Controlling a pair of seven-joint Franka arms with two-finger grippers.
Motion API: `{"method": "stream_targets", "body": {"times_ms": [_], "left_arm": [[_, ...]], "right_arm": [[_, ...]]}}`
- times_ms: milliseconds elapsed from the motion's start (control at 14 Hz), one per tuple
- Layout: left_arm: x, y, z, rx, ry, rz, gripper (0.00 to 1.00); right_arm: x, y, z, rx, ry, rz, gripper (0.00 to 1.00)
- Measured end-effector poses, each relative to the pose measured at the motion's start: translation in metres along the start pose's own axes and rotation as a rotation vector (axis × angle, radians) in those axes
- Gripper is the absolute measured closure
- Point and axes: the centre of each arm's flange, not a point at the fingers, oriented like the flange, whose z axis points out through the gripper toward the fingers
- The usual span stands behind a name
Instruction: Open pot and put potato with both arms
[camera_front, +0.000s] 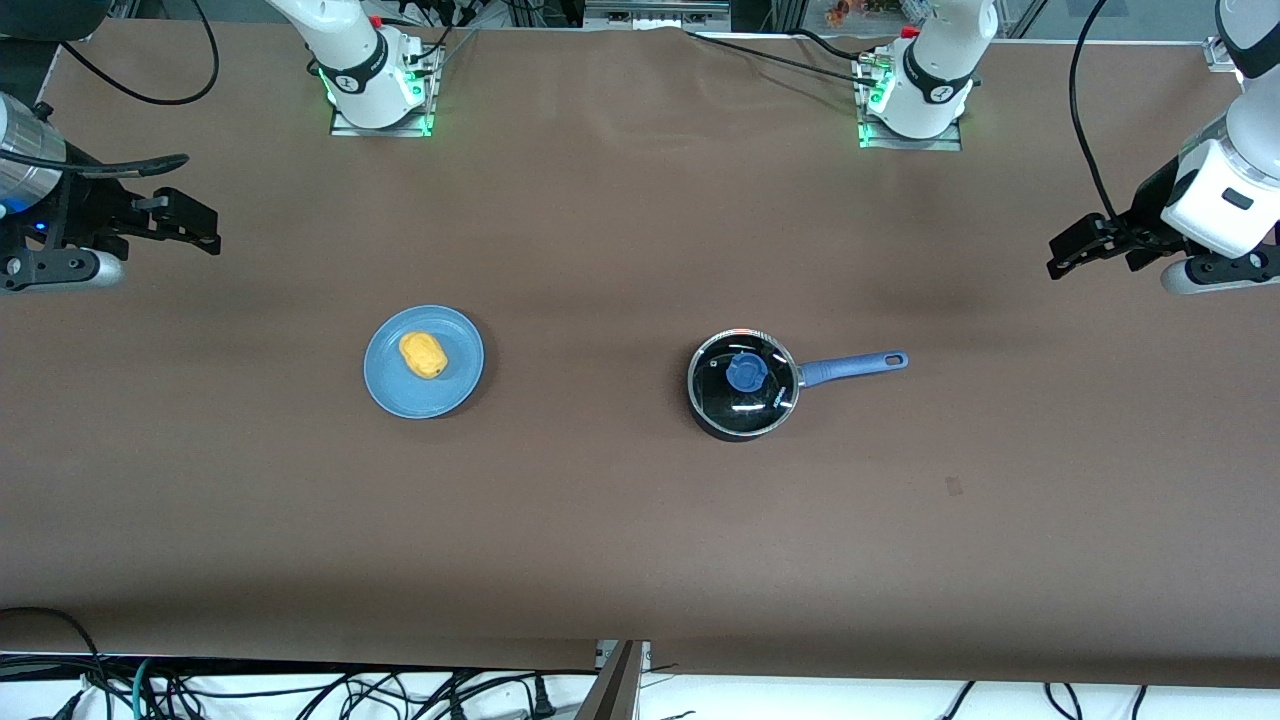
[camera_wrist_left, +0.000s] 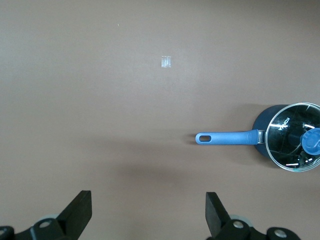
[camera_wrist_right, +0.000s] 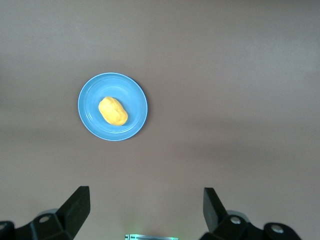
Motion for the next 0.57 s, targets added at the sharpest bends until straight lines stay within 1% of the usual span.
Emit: {"method": "stream_targets", "body": {"times_ms": [214,429,571], "left_arm": [[0.002,-0.001,0.005,-0.003,-0.010,0.000,0.00],[0.013,0.002,0.033,-0.017,-0.060,0.009,0.00],[0.019,0.020,0.052,-0.030,-0.082,0.022,0.00]], "right_arm": [[0.000,0.000,0.000,0.000,0.000,0.000,0.00],[0.004,-0.002,0.002,0.001,0.014,-0.005,0.00],[0.012,-0.006,0.010,0.003,0.012,-0.011,0.00]]}}
